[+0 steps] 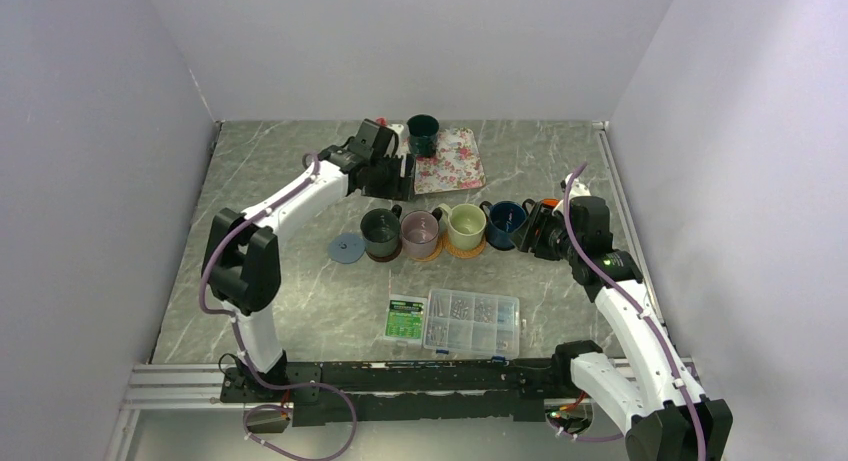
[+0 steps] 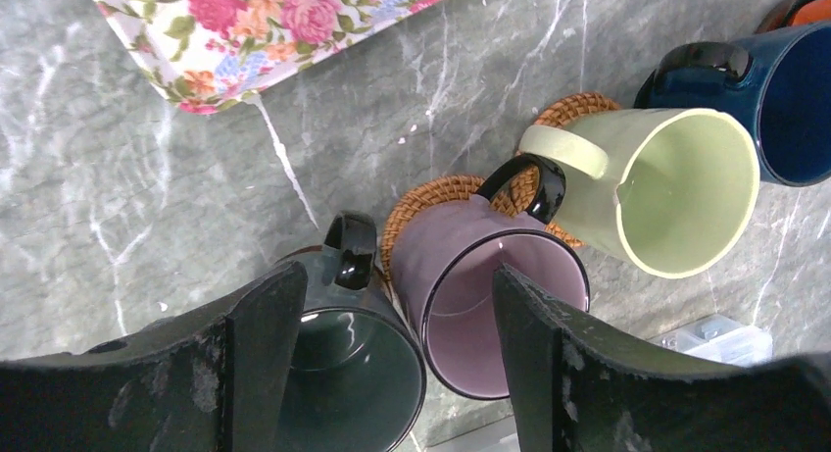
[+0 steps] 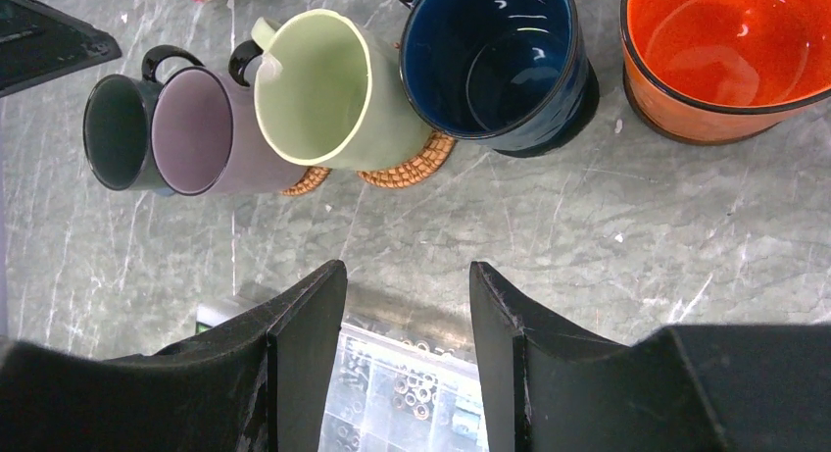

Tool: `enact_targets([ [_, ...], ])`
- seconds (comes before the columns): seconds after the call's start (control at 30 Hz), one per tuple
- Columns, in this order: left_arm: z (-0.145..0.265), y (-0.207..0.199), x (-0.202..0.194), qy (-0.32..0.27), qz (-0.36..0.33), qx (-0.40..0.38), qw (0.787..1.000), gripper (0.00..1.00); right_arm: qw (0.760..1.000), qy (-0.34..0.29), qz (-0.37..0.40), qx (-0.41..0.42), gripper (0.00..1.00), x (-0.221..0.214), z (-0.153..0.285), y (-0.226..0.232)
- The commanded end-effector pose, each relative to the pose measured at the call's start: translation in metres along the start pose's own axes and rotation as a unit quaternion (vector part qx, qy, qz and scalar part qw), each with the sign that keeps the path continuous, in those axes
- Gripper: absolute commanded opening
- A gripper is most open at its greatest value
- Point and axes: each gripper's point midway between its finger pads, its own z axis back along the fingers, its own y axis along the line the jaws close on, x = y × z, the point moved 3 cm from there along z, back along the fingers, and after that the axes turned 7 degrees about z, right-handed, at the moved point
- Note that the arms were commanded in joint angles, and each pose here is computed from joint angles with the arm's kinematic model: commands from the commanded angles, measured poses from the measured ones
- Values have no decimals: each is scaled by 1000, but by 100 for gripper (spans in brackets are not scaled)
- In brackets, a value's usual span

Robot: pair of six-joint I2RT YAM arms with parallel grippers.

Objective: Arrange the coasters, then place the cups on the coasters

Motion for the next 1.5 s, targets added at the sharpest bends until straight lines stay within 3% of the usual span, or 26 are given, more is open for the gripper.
enact_targets([
  [0.0,-6,-15,13,-9,-14,-37,999,74,1000,-19,8,1,54,10,6,3],
  [0.4,-30,-8,-3,26,-4,-26,999,72,1000,-16,10,-2,54,9,7,2],
  [1.07,-32,-20,-11,42,-5,-71,997,68,1000,-5,7,0,54,6,1,1],
  [1.47,-9,-15,41,-40,-23,-15,999,72,999,-36,20,8,54,22,7,6],
])
